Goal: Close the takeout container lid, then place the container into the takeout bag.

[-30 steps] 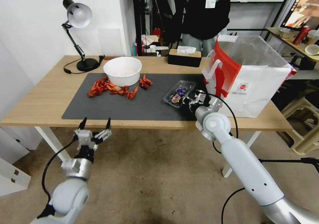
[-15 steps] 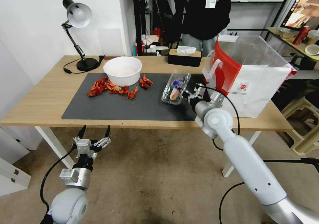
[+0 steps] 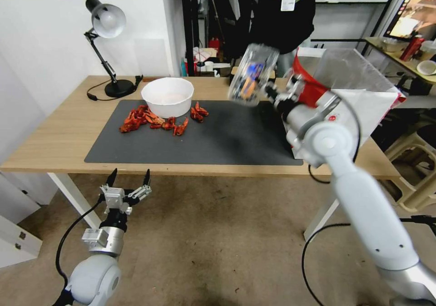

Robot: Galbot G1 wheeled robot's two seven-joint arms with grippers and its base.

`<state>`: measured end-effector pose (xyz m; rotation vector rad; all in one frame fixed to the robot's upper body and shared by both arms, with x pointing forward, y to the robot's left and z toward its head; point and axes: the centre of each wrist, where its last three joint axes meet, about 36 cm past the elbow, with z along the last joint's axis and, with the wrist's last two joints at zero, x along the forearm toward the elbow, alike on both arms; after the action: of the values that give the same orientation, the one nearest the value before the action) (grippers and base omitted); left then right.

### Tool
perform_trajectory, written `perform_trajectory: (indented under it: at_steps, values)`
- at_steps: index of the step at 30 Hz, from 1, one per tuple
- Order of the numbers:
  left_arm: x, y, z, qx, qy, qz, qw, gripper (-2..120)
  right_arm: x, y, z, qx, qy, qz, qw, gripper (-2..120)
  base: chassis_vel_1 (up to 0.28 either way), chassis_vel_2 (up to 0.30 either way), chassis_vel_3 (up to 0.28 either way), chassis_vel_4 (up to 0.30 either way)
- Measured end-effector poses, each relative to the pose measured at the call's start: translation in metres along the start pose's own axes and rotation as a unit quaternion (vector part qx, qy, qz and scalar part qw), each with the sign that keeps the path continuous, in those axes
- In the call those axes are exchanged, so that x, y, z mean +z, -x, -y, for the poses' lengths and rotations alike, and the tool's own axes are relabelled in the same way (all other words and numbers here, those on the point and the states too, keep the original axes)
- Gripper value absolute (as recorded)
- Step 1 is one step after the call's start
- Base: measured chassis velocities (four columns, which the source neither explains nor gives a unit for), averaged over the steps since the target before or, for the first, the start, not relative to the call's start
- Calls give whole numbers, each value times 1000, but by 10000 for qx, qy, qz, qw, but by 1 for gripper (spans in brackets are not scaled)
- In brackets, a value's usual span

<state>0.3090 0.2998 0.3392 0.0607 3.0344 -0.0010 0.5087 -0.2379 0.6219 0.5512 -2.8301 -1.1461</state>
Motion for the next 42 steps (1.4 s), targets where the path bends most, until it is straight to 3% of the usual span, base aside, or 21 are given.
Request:
perform_trajectory:
  at_steps: [6,11,19,25,34,42]
  values:
    - [-1,2,1,28,21,22,10000,100,-48,-4,-2,196,25,500,9986,0,0,0,0,0]
    - [-1,3,3,43,21,32,10000,100,-61,-6,3,337,40,645,9973,0,0,0,0,0]
    - [-3,6,7,109,20,56,9999,100,-111,-19,42,1082,-155,1125,9876,0,0,0,0,0]
    - [-4,6,10,138,13,65,9999,100,-118,-28,59,1380,-379,1088,9837,0,0,0,0,0]
    - [-6,6,13,169,12,89,9998,100,-100,-33,73,1741,-569,685,9807,1,0,0,0,0]
    - [-7,6,14,184,9,97,9998,100,-103,-42,72,1766,-641,616,9803,29,0,0,0,0]
